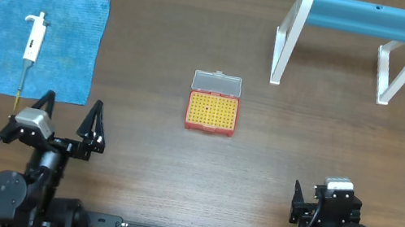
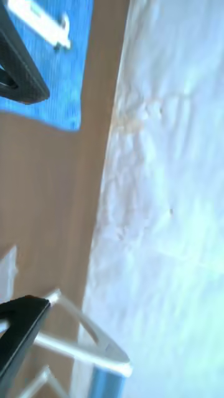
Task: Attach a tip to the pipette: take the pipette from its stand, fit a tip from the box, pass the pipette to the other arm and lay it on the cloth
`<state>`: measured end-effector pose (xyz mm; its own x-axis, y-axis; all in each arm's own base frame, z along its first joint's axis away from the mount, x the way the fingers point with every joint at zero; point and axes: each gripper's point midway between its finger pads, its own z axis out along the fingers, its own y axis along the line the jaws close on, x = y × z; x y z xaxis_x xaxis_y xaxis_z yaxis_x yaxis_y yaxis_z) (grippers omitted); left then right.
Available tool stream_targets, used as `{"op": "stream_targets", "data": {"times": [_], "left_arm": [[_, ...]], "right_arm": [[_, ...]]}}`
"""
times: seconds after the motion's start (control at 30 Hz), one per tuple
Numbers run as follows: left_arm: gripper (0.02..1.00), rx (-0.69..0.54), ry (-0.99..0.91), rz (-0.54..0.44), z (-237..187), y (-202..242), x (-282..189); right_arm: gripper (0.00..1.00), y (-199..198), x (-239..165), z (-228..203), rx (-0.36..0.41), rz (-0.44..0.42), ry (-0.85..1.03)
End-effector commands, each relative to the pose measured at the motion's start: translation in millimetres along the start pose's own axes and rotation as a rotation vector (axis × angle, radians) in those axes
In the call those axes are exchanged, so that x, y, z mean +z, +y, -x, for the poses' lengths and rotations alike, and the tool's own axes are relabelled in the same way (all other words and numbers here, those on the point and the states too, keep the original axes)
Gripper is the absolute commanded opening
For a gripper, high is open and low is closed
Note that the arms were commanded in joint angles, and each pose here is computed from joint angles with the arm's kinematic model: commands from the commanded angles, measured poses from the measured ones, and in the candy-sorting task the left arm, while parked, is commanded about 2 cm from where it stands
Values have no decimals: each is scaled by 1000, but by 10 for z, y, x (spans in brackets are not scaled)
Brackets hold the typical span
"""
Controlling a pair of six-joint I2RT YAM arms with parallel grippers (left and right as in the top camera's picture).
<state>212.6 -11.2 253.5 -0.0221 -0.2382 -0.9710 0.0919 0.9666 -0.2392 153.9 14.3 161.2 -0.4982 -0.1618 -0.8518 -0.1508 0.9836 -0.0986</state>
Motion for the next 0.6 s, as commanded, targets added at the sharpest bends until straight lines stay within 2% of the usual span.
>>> {"op": "stream_targets", "data": {"times": [0.03, 0.17, 0.23, 0.5, 0.6], "left_arm": [[998, 105, 109, 70, -536, 245, 126], [996, 83, 223, 90, -1083, 394, 191], [998, 88, 175, 79, -964, 365, 215], [996, 87, 177, 76, -994, 369, 224], [996, 108, 71, 57, -872, 356, 301]], "right_arm": [[790, 5, 4, 8, -9, 3, -4], [790, 5, 4, 8, -9, 3, -4], [790, 5, 4, 8, -9, 3, -4], [790, 5, 4, 8, -9, 3, -4], [790, 5, 3, 9, -9, 3, -4]]}}
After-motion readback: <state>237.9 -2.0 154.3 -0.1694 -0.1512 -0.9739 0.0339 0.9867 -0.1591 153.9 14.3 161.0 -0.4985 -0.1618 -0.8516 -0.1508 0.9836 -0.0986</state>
